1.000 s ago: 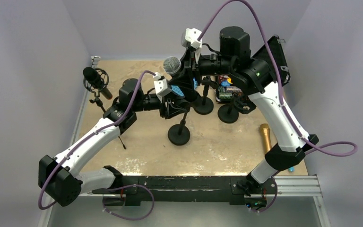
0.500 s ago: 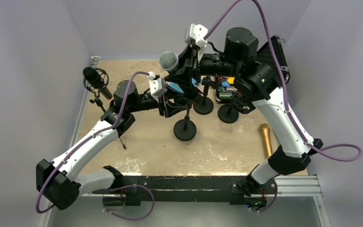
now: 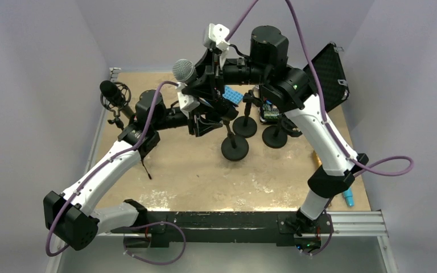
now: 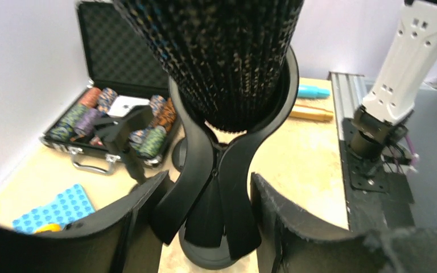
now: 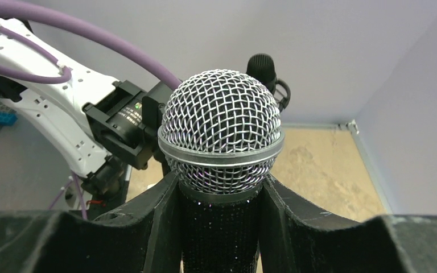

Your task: Remove the microphone from the stand

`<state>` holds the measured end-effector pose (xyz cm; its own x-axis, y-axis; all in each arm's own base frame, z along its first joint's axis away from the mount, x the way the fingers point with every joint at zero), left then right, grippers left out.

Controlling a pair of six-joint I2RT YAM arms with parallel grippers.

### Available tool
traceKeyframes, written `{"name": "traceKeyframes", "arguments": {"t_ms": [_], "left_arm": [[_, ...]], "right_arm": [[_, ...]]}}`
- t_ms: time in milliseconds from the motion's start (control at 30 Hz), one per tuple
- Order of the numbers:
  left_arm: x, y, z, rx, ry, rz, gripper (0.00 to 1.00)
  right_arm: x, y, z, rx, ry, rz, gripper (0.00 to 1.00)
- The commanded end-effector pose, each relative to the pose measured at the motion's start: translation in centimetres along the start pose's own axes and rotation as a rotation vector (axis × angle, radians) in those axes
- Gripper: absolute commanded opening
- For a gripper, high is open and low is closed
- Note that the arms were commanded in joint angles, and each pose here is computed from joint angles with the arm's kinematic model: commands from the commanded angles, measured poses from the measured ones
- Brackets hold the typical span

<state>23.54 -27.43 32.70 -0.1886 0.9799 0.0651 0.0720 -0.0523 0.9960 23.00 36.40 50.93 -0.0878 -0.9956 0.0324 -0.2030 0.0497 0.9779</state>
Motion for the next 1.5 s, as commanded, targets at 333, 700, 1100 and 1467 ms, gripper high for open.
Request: {"name": "traceKeyframes", "arguments": {"t_ms": [333, 700, 1100, 1467], "left_arm": [[1.8, -6.1, -2.9, -0.188, -0.15, 0.201, 0.0], [1.4, -6.1, -3.4, -0.094, -0.125, 0.071, 0.11], [1.8, -4.6, -3.2, -0.072, -0.038, -0.052, 0.63], [3.1, -3.4, -2.7, -0.092, 0.055, -0.122, 0.89]], "right_arm": [[1.6, 0.2, 5.0, 0.289, 0.151, 0.002, 0.0], [3.7, -4.5, 2.2, 0.144, -0.033, 0.198, 0.0], [1.0, -4.4, -0.5, 0.145, -0.053, 0.205, 0.0], [1.5, -4.9, -0.6, 0.136, -0.054, 0.253, 0.0]]}}
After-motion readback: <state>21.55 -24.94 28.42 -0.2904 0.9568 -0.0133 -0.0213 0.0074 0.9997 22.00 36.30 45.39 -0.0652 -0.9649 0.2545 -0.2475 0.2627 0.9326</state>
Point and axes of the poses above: each gripper's point midway between its finger pads, its own x axis back along the fingers, its own z axis along the line the jaws close on, y = z × x, the point moved 2 cm from there along x, back along the fingers, and after that the axes turned 6 degrees about x, right-handed, at the moved point
